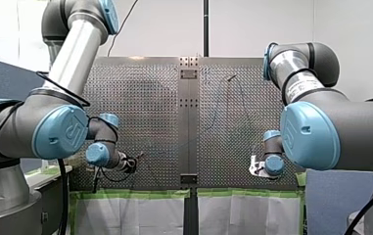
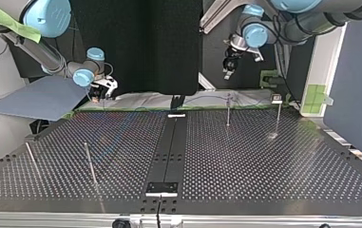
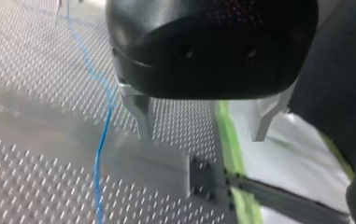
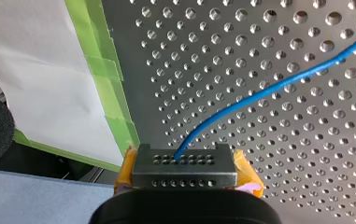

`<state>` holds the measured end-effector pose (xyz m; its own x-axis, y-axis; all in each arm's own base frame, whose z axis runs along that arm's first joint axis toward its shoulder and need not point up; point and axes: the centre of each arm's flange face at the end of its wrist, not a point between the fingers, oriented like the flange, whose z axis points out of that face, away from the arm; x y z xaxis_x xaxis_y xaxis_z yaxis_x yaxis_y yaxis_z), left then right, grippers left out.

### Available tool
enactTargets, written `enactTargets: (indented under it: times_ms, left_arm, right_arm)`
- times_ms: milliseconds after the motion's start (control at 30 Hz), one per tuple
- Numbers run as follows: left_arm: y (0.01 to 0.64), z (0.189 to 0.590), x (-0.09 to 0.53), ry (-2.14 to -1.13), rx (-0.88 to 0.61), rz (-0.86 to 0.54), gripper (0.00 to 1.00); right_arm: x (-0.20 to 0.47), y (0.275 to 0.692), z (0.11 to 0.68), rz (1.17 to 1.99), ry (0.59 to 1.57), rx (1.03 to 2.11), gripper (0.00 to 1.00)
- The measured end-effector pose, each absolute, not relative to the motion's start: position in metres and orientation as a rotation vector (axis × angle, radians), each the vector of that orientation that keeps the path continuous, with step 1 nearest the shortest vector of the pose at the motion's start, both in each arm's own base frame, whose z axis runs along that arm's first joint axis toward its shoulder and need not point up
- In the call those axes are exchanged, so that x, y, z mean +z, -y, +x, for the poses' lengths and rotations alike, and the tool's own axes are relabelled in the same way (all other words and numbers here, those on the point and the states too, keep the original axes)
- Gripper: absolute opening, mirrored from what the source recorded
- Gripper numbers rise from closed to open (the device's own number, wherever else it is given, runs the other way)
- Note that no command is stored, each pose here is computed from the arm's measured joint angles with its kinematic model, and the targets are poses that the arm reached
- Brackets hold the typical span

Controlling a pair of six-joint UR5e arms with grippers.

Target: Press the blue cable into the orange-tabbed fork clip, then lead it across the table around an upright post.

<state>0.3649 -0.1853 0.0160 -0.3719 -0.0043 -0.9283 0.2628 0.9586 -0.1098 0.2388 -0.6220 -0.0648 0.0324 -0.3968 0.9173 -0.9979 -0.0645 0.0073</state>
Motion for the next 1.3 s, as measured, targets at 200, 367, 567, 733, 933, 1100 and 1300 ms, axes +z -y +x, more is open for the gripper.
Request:
enactTargets:
  times_ms: [200,367,567,733,933,1100,1300]
  left_arm:
    - [0.198,0.336,0.011,-1.939,-0.315,0.192,0.98]
    - [0.206,0.312,0.008,-1.945,-0.331,0.166,0.98]
    - [0.212,0.284,0.005,-1.951,-0.35,0.133,0.98]
    - [0.217,0.261,0.004,-1.952,-0.365,0.104,0.98]
    - [0.231,0.269,0.009,-1.882,-0.399,0.068,0.98]
    - [0.247,0.285,0.017,-1.8,-0.439,0.034,0.98]
    - [0.27,0.303,0.029,-1.699,-0.498,-0.012,0.98]
  right_arm:
    - [-0.065,0.622,0.24,1.565,1.458,1.018,0.0]
    - [-0.065,0.622,0.24,1.564,1.456,1.019,0.0]
    - [-0.065,0.622,0.24,1.565,1.455,1.019,0.0]
    - [-0.065,0.622,0.241,1.566,1.453,1.019,0.0]
    - [-0.065,0.621,0.241,1.567,1.452,1.019,0.0]
    - [-0.065,0.621,0.242,1.568,1.452,1.019,0.0]
    - [-0.065,0.621,0.242,1.569,1.451,1.02,0.0]
